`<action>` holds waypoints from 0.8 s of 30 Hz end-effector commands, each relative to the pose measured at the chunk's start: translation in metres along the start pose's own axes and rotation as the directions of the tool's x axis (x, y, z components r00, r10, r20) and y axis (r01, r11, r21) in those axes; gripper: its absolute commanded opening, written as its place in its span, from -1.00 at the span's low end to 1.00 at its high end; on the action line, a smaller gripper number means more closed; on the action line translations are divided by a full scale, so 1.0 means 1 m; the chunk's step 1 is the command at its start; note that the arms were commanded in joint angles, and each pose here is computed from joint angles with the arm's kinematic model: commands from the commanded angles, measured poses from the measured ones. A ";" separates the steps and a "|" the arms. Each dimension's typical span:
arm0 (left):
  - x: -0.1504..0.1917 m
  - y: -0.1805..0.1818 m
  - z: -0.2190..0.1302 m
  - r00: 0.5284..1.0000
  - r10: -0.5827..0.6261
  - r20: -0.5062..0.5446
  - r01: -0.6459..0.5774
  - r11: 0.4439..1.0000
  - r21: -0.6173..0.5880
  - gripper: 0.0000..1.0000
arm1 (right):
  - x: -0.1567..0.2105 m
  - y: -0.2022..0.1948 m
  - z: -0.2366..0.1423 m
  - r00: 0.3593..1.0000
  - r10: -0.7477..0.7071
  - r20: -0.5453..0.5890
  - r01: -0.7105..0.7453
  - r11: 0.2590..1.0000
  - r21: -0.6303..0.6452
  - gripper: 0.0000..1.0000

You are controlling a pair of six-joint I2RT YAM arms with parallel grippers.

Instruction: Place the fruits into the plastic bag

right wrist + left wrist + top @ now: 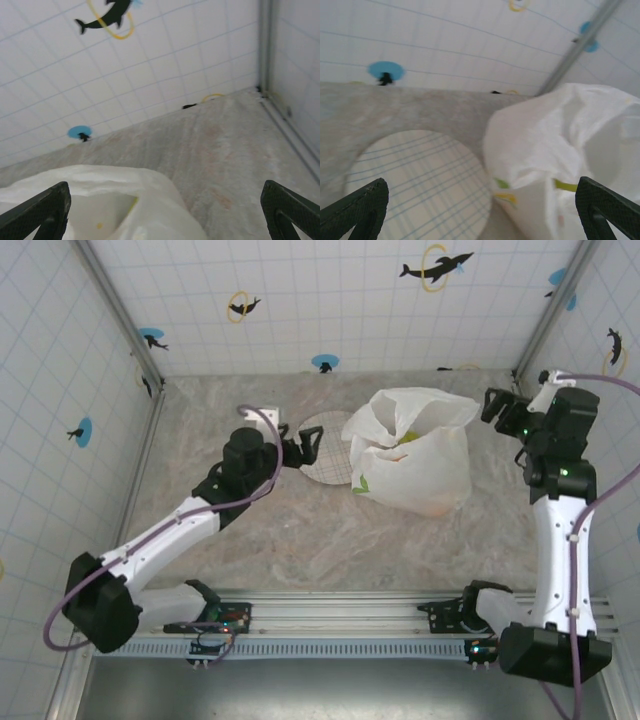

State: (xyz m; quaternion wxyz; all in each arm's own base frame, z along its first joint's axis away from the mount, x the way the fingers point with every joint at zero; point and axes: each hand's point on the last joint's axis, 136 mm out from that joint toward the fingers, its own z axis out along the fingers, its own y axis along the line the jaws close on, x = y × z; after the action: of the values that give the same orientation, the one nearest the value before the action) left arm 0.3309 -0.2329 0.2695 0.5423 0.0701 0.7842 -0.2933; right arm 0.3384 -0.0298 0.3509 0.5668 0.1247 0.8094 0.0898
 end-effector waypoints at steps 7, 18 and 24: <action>0.037 0.144 -0.054 0.997 0.024 0.067 0.015 0.850 -0.526 0.96 | 0.077 -0.075 0.017 0.999 0.032 0.030 -0.039 0.959 0.281 0.99; 0.080 0.236 -0.091 0.997 0.016 0.070 0.045 0.616 -0.787 0.95 | 0.174 -0.114 0.044 0.996 0.084 0.029 -0.089 0.910 0.406 0.99; 0.096 0.261 -0.114 0.992 0.127 -0.008 -0.072 0.504 -0.861 0.95 | 0.210 -0.120 0.048 1.000 -0.004 -0.003 0.005 0.893 0.449 1.00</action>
State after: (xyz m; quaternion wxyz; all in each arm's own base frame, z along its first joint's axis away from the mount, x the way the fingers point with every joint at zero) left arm 0.3131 0.0022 0.1032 0.5250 -0.1673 0.8276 0.1073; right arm 0.2966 -0.0703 0.0982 0.4752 0.2428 0.8427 -0.0709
